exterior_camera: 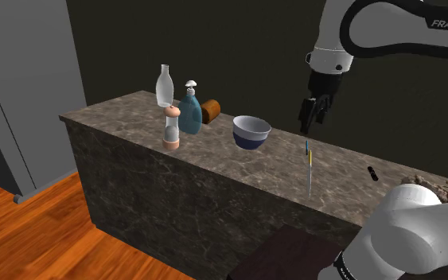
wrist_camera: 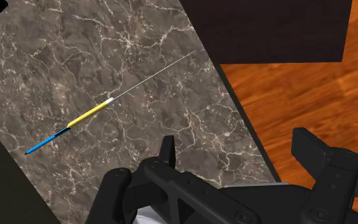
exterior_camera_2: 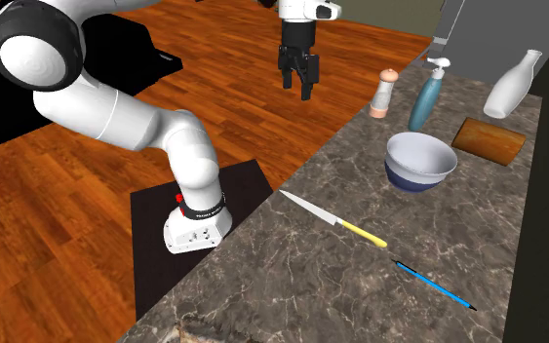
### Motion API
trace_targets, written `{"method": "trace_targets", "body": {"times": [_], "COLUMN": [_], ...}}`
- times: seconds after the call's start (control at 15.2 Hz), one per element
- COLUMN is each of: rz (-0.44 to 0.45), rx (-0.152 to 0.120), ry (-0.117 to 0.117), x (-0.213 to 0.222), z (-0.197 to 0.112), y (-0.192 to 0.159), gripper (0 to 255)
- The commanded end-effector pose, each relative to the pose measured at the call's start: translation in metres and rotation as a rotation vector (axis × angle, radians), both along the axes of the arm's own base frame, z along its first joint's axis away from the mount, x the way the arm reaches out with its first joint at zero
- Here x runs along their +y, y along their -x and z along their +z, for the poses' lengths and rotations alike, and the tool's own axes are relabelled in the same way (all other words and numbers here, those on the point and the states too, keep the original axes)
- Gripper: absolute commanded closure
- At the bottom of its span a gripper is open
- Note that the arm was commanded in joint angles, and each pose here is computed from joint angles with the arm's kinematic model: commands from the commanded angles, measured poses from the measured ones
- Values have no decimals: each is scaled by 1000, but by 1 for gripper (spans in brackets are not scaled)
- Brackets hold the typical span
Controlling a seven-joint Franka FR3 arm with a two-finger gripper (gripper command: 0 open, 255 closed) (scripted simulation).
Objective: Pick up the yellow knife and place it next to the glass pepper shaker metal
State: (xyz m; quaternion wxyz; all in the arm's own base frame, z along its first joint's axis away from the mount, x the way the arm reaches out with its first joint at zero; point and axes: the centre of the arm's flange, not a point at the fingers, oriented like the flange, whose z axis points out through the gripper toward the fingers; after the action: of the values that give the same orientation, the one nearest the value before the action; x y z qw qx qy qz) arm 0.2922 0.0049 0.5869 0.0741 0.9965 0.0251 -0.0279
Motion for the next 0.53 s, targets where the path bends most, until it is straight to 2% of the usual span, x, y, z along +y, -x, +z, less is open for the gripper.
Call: {"method": "trace_targets", "body": {"times": [0.0,0.46], "rz": [0,-327], "rx": [0,-44], "ry": [0,-27], "x": [0,-67], "z": [0,-64], "y": [0,-25], "gripper": [0,0]}}
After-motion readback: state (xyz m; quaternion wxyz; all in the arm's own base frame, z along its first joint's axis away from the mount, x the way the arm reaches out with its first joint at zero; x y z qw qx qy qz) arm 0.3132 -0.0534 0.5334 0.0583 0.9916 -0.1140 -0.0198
